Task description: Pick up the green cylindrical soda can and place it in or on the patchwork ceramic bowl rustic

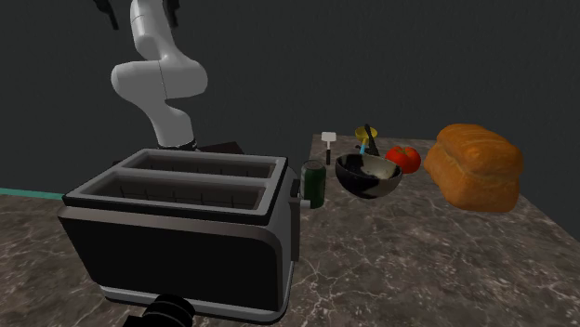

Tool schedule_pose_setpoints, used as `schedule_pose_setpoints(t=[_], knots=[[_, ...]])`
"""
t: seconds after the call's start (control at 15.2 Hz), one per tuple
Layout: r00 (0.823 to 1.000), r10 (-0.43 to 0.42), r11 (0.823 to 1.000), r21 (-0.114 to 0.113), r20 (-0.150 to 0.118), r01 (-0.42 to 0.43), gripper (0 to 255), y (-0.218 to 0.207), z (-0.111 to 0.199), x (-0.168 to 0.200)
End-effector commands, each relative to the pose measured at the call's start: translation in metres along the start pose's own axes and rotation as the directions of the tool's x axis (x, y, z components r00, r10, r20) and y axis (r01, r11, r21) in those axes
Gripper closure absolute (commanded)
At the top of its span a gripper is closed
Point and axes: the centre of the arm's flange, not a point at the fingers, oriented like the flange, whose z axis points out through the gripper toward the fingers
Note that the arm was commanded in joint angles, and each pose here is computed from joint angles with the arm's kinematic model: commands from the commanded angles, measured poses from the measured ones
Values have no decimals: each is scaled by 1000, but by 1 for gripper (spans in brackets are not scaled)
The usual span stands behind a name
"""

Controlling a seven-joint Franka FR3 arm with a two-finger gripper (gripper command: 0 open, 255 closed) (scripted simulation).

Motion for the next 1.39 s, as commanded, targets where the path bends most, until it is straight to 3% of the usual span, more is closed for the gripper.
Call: schedule_pose_setpoints(t=[0.0,1.32], knots=[[1000,0,1000,0,0,0,0,0,0,0],[998,-41,998,-49,-40,39,0,-173,187,81]])
